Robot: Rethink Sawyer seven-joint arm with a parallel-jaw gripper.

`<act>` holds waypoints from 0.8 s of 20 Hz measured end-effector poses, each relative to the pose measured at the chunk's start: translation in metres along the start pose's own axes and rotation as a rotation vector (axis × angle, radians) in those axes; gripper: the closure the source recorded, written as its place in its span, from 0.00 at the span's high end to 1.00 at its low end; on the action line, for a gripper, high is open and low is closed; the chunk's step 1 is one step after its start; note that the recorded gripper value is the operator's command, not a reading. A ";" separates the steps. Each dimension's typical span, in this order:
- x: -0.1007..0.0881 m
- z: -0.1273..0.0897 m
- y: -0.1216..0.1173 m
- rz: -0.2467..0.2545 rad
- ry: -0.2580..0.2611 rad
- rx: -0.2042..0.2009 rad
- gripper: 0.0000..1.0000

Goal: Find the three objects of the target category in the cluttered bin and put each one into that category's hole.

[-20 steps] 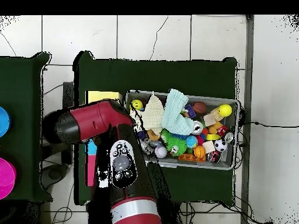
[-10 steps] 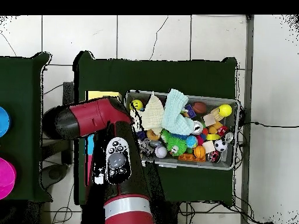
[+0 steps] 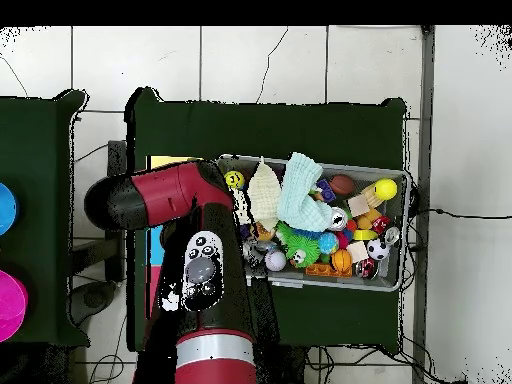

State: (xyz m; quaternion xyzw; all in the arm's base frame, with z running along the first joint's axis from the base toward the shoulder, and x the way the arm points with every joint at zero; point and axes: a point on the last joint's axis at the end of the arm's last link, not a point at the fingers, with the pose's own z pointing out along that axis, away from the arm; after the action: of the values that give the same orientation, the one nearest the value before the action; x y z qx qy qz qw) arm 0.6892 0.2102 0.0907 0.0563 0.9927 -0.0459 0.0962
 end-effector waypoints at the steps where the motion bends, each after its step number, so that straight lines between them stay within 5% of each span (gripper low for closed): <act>1: -0.001 0.002 -0.002 0.001 -0.001 0.005 0.00; 16: -0.004 0.013 -0.009 0.041 0.017 0.009 0.00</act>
State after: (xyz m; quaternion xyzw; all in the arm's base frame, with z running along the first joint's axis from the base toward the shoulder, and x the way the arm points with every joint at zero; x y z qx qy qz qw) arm 0.6943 0.1994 0.0799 0.0773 0.9919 -0.0481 0.0885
